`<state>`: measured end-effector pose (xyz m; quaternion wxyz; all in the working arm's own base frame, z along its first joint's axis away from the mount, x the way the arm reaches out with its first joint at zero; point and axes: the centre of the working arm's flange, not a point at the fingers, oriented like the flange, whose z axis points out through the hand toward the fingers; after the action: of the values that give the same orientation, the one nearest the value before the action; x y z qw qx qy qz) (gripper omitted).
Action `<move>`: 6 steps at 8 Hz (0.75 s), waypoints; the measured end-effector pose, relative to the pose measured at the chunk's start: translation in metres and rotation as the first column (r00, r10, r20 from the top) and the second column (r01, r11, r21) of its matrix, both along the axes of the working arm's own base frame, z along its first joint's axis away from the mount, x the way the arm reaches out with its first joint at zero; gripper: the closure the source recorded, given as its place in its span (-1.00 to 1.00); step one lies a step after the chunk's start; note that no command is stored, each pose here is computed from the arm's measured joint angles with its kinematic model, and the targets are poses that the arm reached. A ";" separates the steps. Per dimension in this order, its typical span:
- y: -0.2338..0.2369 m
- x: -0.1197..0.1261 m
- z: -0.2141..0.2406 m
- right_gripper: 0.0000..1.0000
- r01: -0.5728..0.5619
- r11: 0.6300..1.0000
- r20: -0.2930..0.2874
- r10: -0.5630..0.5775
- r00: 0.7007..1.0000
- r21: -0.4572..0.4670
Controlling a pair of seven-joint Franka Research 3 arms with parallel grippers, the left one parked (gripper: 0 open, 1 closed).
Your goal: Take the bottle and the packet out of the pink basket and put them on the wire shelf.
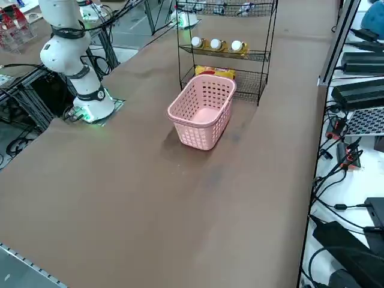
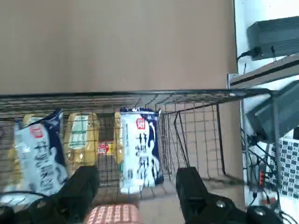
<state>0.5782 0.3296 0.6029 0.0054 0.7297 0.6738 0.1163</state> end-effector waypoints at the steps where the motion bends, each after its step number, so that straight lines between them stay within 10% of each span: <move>1: -0.012 -0.003 0.019 -1.00 0.054 0.999 -0.006 -0.054 0.999 0.007; 6: -0.122 -0.018 0.079 -1.00 0.441 0.897 -0.068 -0.442 0.894 -0.041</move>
<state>0.5606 0.2079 0.6819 0.0152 0.8672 0.4918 0.0762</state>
